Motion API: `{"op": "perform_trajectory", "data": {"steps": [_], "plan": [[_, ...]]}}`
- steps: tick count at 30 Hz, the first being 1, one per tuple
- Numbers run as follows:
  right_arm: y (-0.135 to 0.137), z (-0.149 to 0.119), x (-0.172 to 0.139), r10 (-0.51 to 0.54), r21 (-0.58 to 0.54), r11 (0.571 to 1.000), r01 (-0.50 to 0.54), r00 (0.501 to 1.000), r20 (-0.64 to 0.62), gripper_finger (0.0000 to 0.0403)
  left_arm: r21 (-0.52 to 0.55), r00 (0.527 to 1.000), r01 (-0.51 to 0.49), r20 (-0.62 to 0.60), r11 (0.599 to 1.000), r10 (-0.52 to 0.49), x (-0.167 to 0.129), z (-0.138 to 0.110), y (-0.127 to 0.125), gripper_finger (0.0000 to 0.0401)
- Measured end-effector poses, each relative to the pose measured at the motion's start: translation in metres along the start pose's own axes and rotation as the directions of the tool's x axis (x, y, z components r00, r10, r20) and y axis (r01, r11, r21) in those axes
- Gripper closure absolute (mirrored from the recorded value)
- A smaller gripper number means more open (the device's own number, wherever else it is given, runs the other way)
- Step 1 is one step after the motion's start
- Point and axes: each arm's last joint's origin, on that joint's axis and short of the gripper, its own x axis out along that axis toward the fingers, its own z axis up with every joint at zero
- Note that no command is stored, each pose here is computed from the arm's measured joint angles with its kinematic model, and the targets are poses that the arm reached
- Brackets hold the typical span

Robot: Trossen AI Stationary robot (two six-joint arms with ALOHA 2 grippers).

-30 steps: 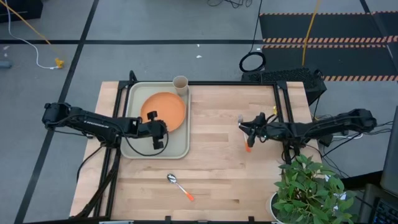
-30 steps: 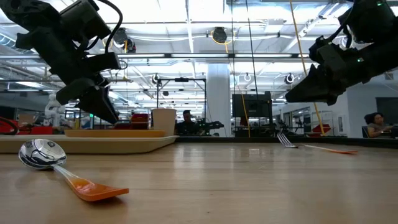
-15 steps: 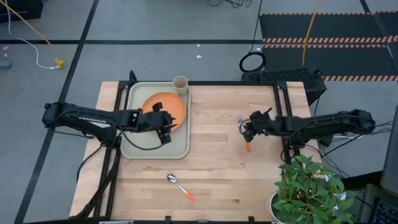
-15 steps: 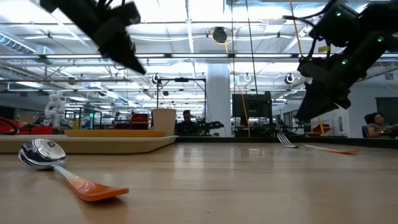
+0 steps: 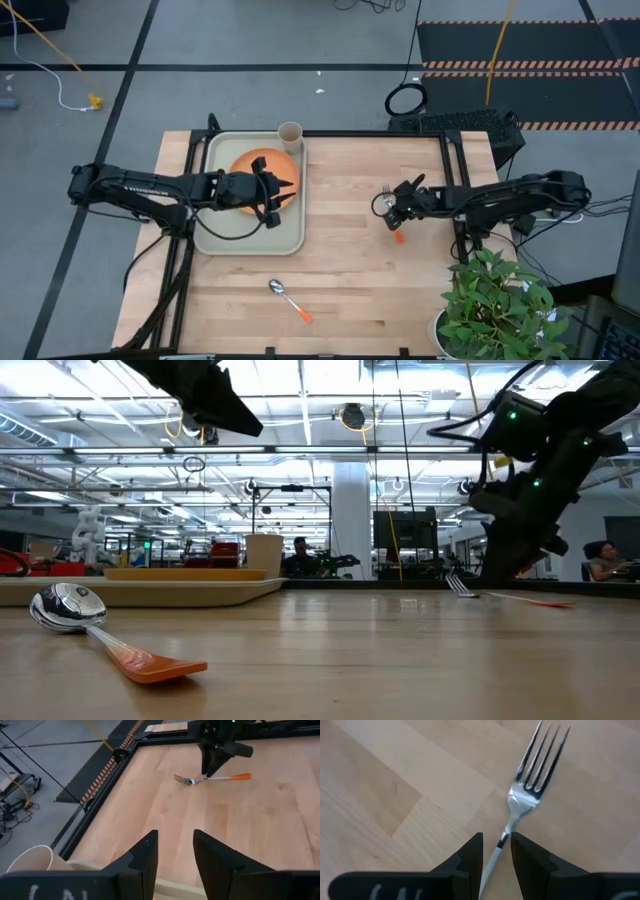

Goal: Pick and place plate/cup/fork/spoon on tray
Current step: Put the orange fork on the light brown tray

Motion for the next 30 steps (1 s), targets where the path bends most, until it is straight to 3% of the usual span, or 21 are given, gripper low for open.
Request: {"op": "perform_trajectory", "data": {"steps": [12,24,30], "plan": [[0.009,0.003,0.019,-0.069,-0.037,0.997,0.067,0.996,-0.062,0.0309,-0.001,1.0,-0.001,0.01,1.0,0.001,0.0,0.001,0.0,0.0275],[0.016,0.014,0.007,-0.041,-0.059,0.997,0.04,0.999,-0.019,0.0309,0.002,1.0,-0.001,0.008,1.0,0.001,0.0,0.001,0.0,0.0272],[0.013,0.013,0.006,-0.09,-0.07,0.994,0.088,0.995,-0.031,0.0309,-0.005,1.0,-0.001,0.007,1.0,0.001,0.0,0.001,0.0,0.0272]]}}
